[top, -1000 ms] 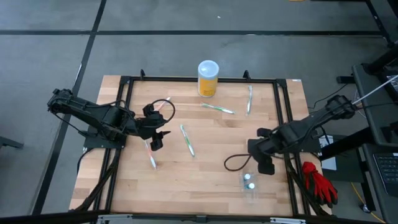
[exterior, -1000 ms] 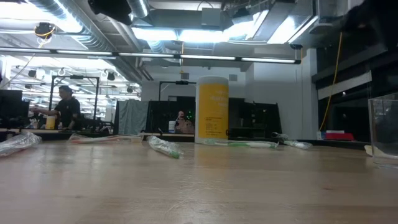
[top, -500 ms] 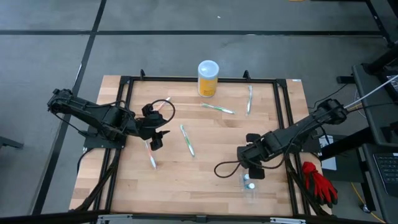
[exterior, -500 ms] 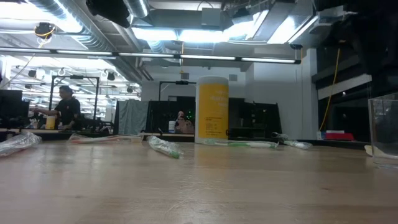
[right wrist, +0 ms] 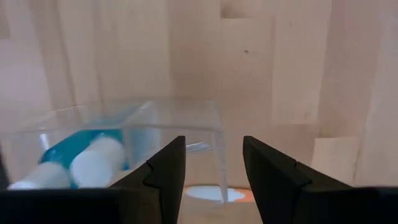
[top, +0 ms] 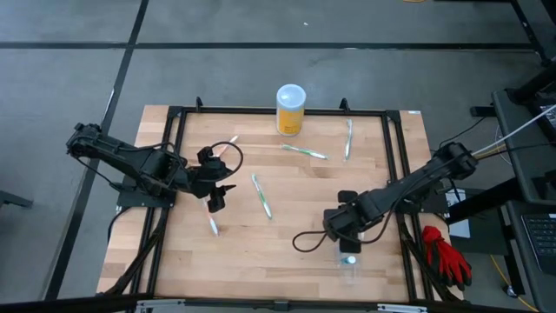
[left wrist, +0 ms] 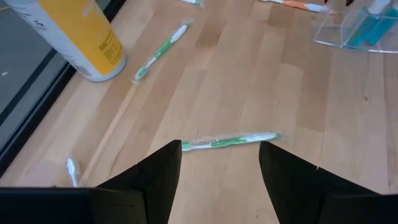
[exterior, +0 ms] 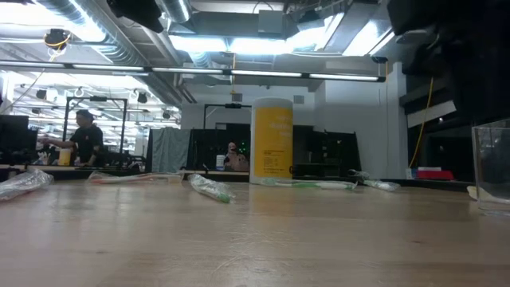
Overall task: Pick & Place toothbrushing station
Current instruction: Adjust the transparent organizer on the table
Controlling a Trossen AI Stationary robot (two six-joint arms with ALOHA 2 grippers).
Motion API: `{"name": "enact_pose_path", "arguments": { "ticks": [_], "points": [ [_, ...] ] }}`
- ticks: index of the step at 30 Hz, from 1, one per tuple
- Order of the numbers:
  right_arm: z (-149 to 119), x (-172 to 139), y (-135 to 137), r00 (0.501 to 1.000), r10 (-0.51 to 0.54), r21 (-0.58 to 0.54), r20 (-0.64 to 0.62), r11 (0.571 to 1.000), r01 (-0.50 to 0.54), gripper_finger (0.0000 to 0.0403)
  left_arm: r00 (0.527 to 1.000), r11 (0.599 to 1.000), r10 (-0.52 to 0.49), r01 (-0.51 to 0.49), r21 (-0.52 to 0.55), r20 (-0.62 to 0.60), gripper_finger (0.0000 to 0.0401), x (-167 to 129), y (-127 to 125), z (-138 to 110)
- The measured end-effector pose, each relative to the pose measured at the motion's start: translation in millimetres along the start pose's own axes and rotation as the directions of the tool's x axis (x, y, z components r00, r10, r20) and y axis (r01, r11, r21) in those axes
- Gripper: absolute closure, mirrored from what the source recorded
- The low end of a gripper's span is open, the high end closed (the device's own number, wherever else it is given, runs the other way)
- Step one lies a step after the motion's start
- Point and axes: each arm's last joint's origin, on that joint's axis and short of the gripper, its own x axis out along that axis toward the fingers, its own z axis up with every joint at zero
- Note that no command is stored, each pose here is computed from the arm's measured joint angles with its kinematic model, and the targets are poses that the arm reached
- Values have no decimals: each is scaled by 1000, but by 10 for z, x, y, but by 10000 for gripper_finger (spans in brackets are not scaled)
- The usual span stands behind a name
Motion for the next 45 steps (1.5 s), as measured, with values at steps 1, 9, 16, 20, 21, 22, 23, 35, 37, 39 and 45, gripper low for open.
{"name": "enact_pose_path", "arguments": {
  "ticks": [1, 9, 16, 20, 21, 22, 23, 35, 37, 39, 45],
  "points": [
    [4, 15, -1, 1000, -13, 6, 0, 1000, 13, 241, 1000, 1000, -3, 3, 3, 0, 188, -4, -7, -3],
    [21, 60, 1, 999, -47, 41, 1, 998, 47, 241, 1000, 1000, -23, 23, 16, -2, 188, -35, -57, -32],
    [-1, 59, -3, 997, -73, 62, -8, 995, 74, 241, 1000, 1000, -25, 26, 17, -1, 188, -52, -80, -48],
    [-24, 48, -9, 996, -81, 87, -22, 993, 83, 241, 1000, 1000, -25, 25, 12, -2, 188, -52, -79, -49],
    [-30, 44, -2, 997, -81, 90, -21, 993, 82, 241, 1000, 1000, -26, 26, 9, -2, 188, -52, -79, -49],
    [-38, 41, 11, 997, -80, 89, -20, 993, 82, 241, 1000, 1000, -25, 25, 7, -2, 188, -52, -79, -49],
    [-48, 41, 27, 997, -80, 84, -20, 993, 81, 241, 1000, 1000, -25, 25, 7, -2, 188, -52, -79, -49],
    [-129, 112, 91, 995, -101, 81, -8, 992, 101, 241, 1000, 1000, -19, 19, 7, 2, 188, -52, -77, -48],
    [-141, 149, 84, 995, -101, 82, -8, 992, 101, 241, 1000, 1000, -19, 19, 4, 2, 188, -52, -77, -48],
    [-147, 173, 81, 995, -100, 89, -6, 991, 100, 241, 1000, 1000, -23, 23, -2, 0, 188, -52, -79, -49],
    [-132, 241, 47, 996, -90, 144, 10, 986, 88, 241, 999, 999, -31, 31, -10, -5, 188, -53, -80, -50]
  ]
}}
